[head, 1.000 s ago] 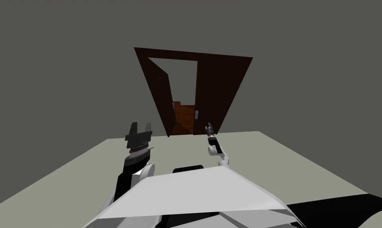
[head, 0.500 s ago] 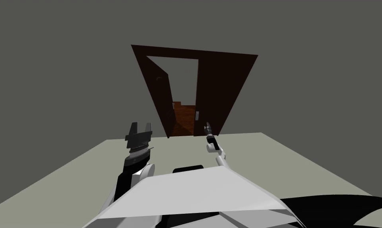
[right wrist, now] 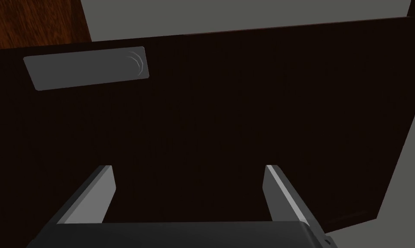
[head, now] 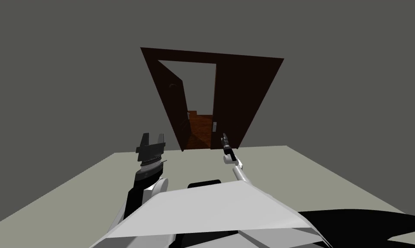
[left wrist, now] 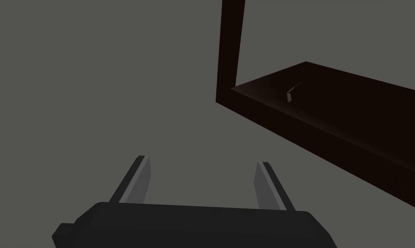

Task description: Push the door open

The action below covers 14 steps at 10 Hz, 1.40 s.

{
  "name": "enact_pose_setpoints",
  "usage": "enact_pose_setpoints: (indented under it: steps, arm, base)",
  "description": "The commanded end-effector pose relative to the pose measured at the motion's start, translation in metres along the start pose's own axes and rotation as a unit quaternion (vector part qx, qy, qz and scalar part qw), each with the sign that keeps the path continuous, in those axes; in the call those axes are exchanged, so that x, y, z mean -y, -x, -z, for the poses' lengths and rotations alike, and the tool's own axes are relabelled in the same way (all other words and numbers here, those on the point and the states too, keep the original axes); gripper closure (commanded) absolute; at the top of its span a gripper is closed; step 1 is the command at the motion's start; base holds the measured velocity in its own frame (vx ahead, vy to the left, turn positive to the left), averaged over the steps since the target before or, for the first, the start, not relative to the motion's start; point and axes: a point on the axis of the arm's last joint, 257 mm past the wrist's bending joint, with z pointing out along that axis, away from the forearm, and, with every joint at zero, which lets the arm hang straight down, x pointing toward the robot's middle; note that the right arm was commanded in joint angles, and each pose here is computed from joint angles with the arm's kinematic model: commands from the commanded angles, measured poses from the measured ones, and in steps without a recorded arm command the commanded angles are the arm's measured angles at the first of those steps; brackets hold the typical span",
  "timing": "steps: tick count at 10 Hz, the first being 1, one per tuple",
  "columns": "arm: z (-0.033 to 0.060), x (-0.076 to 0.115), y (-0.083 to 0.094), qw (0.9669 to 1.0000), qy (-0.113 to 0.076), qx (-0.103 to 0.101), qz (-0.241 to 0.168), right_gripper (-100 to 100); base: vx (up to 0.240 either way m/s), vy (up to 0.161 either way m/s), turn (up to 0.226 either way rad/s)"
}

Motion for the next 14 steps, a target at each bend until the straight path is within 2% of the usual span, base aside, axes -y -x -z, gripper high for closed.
enact_pose_setpoints:
  steps: [1,3,4,8,14]
  arm:
    - [-0.007,0.007,0.001,1.0,-0.007,0.0,0.004,-100]
    - [-0.0145,0.019,0.002,0.9998,-0.02,0.001,0.009,-100]
    - [-0.0132,0.022,0.003,0.9997,-0.024,0.002,0.009,-100]
    - [-0.0269,0.041,0.005,0.9988,-0.045,0.004,0.018,-100]
    - [-0.0427,0.062,0.007,0.9969,-0.073,0.008,0.03,-100]
  base:
    - [0.098,-0.021,0.016]
    - [0.097,-0.012,0.015]
    - [0.075,0.001,0.006]
    - [0.081,-0.003,0.012]
    - [0.099,-0.009,0.012]
